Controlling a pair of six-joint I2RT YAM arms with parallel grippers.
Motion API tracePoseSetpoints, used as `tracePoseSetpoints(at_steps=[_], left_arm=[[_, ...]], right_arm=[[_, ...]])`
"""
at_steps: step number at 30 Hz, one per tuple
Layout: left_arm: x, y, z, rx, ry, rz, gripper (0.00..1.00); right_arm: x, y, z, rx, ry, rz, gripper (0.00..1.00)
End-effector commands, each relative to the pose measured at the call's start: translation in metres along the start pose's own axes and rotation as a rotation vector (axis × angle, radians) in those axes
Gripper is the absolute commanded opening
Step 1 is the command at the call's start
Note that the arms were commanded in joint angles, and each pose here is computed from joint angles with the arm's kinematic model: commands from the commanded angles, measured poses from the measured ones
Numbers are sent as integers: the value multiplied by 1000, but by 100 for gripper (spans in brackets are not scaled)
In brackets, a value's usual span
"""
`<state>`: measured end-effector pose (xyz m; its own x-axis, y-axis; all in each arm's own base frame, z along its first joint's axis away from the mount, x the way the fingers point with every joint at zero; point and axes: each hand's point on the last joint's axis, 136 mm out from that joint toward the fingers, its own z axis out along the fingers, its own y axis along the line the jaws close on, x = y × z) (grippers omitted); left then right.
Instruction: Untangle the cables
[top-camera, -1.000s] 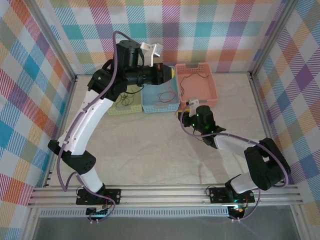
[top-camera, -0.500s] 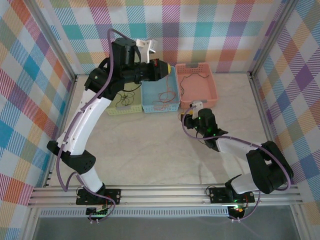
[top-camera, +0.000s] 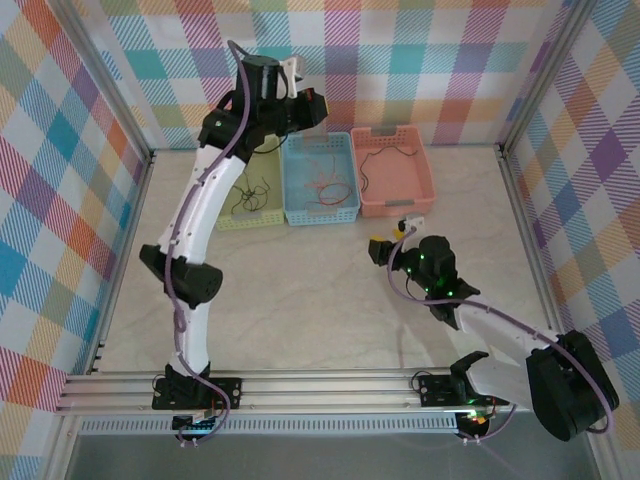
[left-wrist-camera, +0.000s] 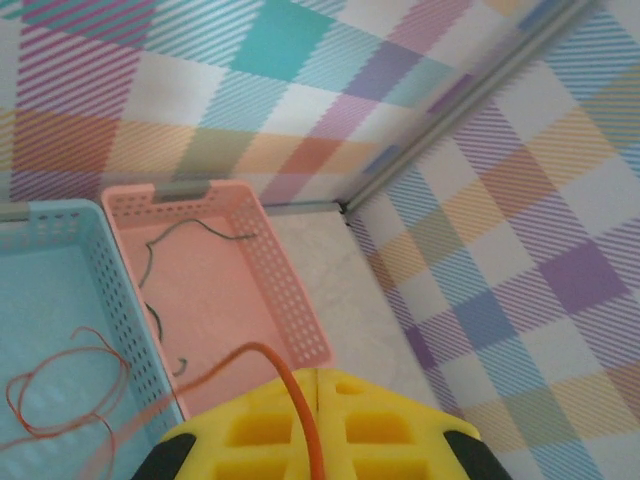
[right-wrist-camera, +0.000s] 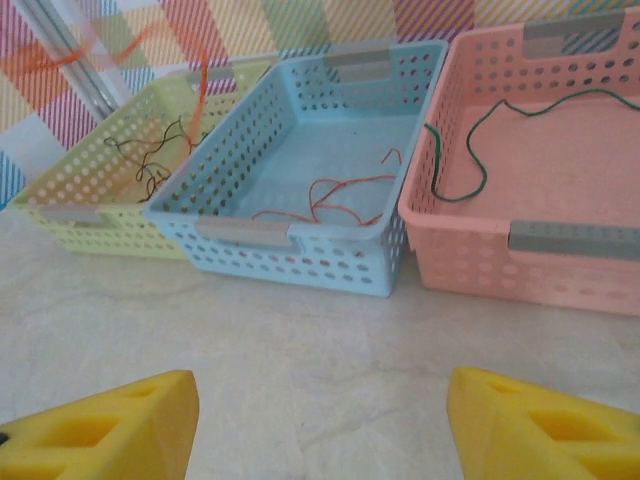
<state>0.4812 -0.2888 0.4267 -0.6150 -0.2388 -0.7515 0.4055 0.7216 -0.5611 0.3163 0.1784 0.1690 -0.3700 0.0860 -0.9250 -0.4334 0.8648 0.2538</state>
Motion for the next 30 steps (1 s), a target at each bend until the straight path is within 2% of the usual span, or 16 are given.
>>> tracePoseSetpoints(at_steps=[1,8,14,21,30], left_arm=[[-20,-2,1,28,-60,-6,0],[-23,13,38,54,-87,1,0],[-20,41,64,8,-96,3,0],[9,95,105,-104,-40,-36,0],[42,145,137,-179,30,-73,0]], right_arm=[[-3,4,-5,-30,-39,13,70],[8,1,1,-23,-12,5,69],[12,1,2,-25,3,13,69],[13,0,1,-19,-1,11,69],[14,1,3,-24,5,12,69]])
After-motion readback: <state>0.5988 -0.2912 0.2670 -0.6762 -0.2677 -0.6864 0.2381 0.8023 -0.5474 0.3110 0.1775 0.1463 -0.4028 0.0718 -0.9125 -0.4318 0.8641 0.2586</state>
